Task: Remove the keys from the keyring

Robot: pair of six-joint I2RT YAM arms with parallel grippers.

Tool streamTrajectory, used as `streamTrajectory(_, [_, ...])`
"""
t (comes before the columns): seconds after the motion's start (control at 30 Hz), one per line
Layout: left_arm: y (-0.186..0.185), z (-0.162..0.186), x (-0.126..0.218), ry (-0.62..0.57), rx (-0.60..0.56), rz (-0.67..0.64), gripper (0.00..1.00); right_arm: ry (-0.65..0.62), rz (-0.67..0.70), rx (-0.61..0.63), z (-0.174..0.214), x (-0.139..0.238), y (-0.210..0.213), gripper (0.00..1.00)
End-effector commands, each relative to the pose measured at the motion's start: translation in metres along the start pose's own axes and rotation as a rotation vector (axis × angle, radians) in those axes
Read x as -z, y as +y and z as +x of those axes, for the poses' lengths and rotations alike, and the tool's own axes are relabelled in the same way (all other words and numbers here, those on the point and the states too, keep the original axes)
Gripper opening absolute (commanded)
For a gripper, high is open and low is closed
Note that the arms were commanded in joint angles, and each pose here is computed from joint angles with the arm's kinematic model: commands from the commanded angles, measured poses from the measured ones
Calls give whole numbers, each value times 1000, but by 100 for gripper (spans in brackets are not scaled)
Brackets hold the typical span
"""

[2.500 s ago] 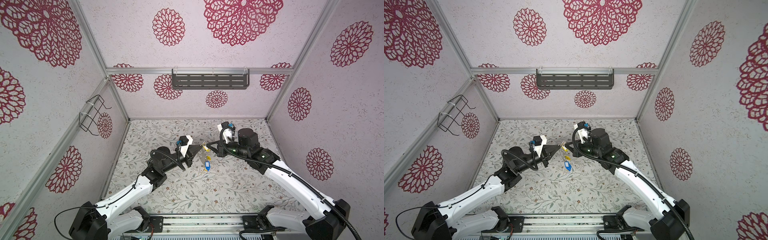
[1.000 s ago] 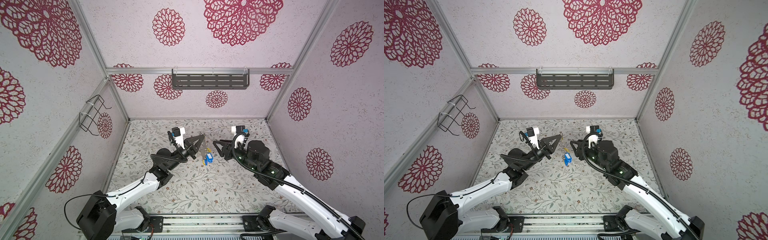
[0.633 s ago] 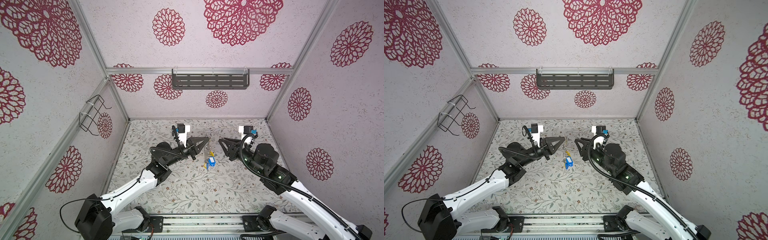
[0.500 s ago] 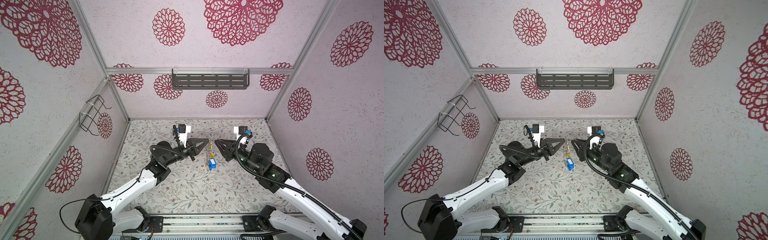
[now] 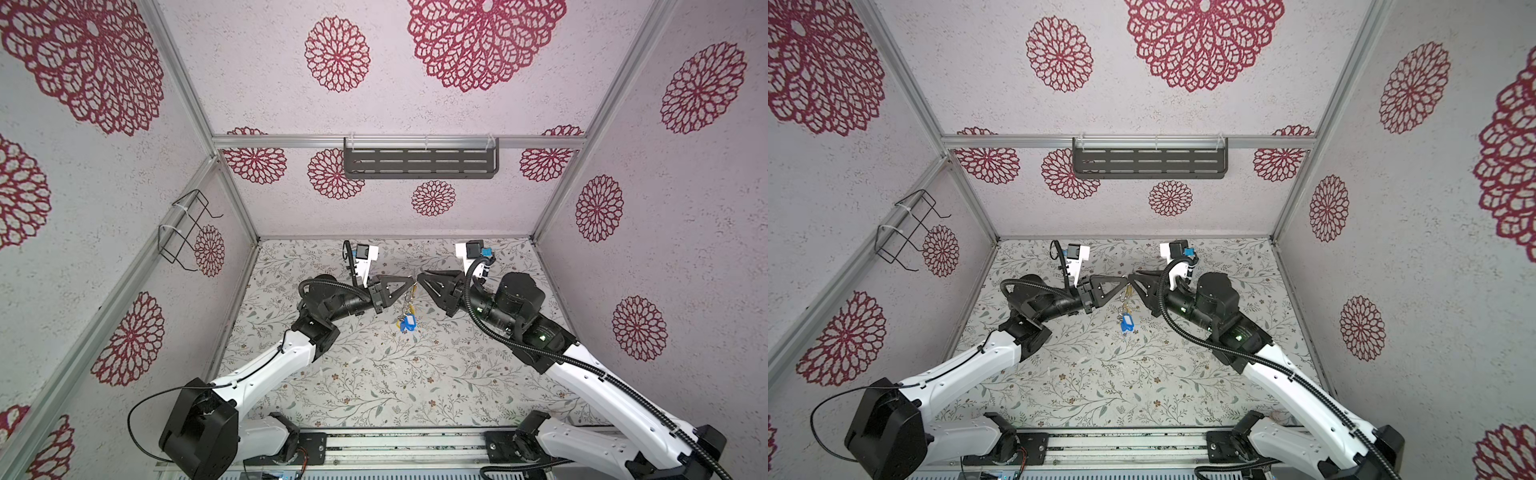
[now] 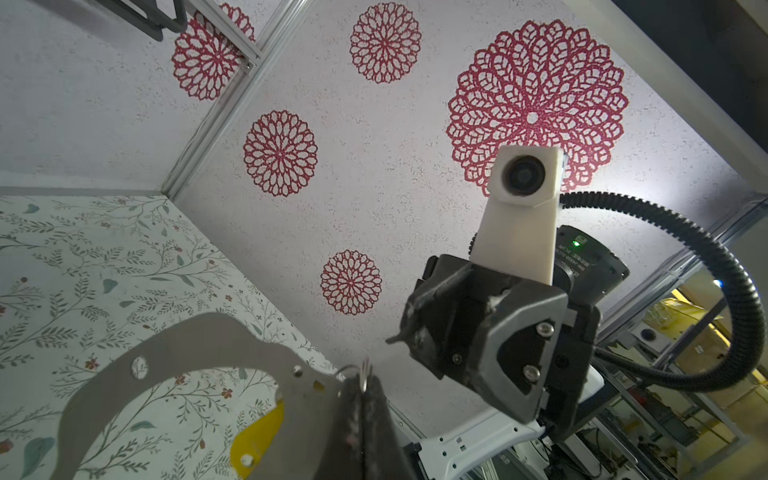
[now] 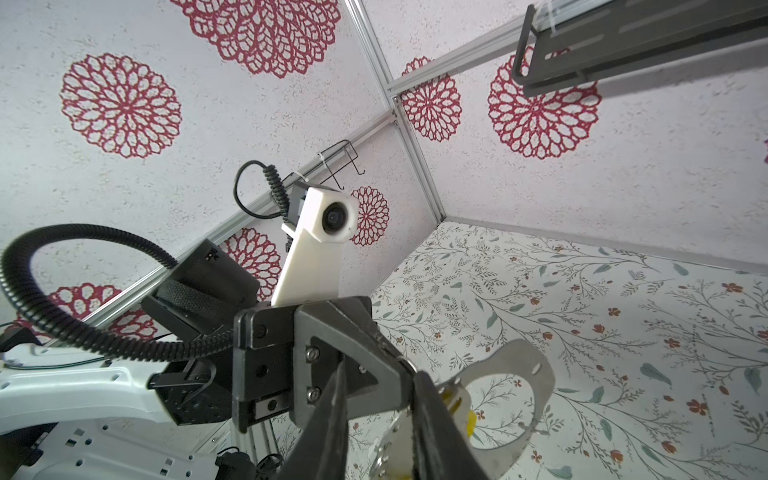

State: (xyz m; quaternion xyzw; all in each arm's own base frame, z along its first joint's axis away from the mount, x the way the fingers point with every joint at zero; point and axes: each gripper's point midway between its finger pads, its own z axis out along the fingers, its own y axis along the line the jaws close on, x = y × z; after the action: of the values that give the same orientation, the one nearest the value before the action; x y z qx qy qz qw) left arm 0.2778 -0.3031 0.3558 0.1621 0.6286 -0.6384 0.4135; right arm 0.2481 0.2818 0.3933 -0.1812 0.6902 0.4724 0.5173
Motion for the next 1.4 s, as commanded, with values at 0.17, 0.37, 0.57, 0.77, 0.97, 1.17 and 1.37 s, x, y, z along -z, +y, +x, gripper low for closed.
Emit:
streamTrajectory(0.17, [-28,-20,6,-34,-28,98,0,-51,-27,36,-16,-9,5,28])
streamTrajectory(0.37, [-32,-25,10,-76,-17,123,0,-30,-62,11,-14,-12,9,25])
streamTrajectory(0.57, [-33,-30,6,-86,-4,139,0,-9,-107,-21,-3,-17,10,23])
streamTrajectory(0.77, [-32,-32,6,-90,3,129,0,-25,-145,-31,-5,-19,15,12])
streamTrajectory(0.97, [-34,-39,10,-134,-7,119,0,-37,-160,-58,-3,-18,15,7])
streamTrajectory(1.17, [-26,-46,14,-218,-37,54,0,-50,-216,-126,3,-22,18,10])
streamTrajectory(1.37, [-20,-50,17,-260,-37,29,0,-62,-247,-145,6,-24,19,11])
